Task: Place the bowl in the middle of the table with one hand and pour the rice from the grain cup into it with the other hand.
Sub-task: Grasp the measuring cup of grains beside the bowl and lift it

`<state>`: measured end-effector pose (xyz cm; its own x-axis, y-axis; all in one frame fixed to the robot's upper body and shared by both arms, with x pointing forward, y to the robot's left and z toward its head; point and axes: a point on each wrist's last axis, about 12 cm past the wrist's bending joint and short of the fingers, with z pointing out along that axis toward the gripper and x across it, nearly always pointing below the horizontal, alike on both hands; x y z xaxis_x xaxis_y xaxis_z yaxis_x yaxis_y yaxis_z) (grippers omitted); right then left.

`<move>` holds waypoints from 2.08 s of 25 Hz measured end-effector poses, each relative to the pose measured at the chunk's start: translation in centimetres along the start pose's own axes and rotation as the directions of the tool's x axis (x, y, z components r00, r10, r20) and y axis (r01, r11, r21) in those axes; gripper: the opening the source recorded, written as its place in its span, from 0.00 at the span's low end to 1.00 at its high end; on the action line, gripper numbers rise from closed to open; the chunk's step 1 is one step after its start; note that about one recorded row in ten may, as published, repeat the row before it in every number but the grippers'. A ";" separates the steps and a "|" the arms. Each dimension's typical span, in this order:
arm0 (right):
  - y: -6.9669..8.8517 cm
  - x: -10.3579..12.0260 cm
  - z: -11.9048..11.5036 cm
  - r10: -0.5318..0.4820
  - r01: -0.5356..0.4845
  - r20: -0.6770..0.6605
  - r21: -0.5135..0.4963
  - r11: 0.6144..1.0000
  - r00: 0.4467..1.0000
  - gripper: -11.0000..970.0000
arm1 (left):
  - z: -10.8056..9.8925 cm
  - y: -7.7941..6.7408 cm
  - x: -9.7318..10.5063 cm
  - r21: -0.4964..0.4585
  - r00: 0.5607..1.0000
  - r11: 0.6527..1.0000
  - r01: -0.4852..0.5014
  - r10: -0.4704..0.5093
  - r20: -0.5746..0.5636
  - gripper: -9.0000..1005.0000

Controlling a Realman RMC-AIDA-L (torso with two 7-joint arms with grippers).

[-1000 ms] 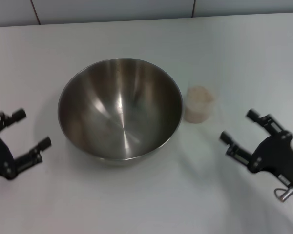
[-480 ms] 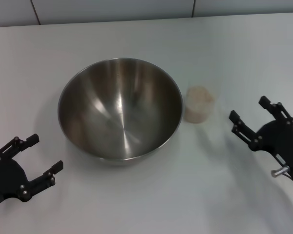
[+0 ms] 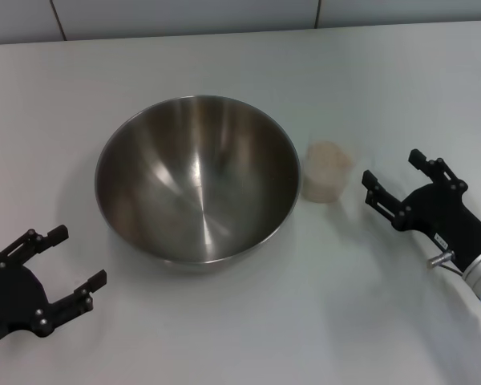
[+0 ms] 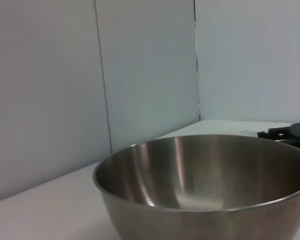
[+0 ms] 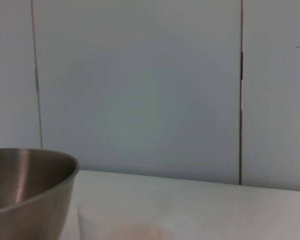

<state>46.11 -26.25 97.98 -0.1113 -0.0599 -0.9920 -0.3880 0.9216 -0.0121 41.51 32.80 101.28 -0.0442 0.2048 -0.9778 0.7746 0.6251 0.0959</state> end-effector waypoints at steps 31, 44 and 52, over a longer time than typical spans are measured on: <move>-0.5 -0.8 2.4 0.004 -0.004 -0.010 0.026 1.000 1.000 0.85 | 0.4 -0.1 -0.1 0.035 1.000 0.999 -0.005 0.005 -0.006 0.81; -0.2 -1.2 3.0 0.001 -0.001 0.000 0.005 1.000 1.000 0.37 | 0.5 -0.1 -0.1 0.037 1.000 0.999 -0.003 0.003 -0.004 0.81; -0.3 -1.2 3.1 0.002 -0.002 -0.002 0.009 1.000 1.000 0.12 | 0.5 -0.1 -0.1 0.037 1.000 0.999 -0.005 0.005 -0.004 0.81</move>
<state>49.18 -25.23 98.80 -0.1136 -0.0589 -0.9918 -0.3796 0.9251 -0.0114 41.75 32.39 101.30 -0.0432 0.2111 -0.9765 0.7973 0.5962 0.0936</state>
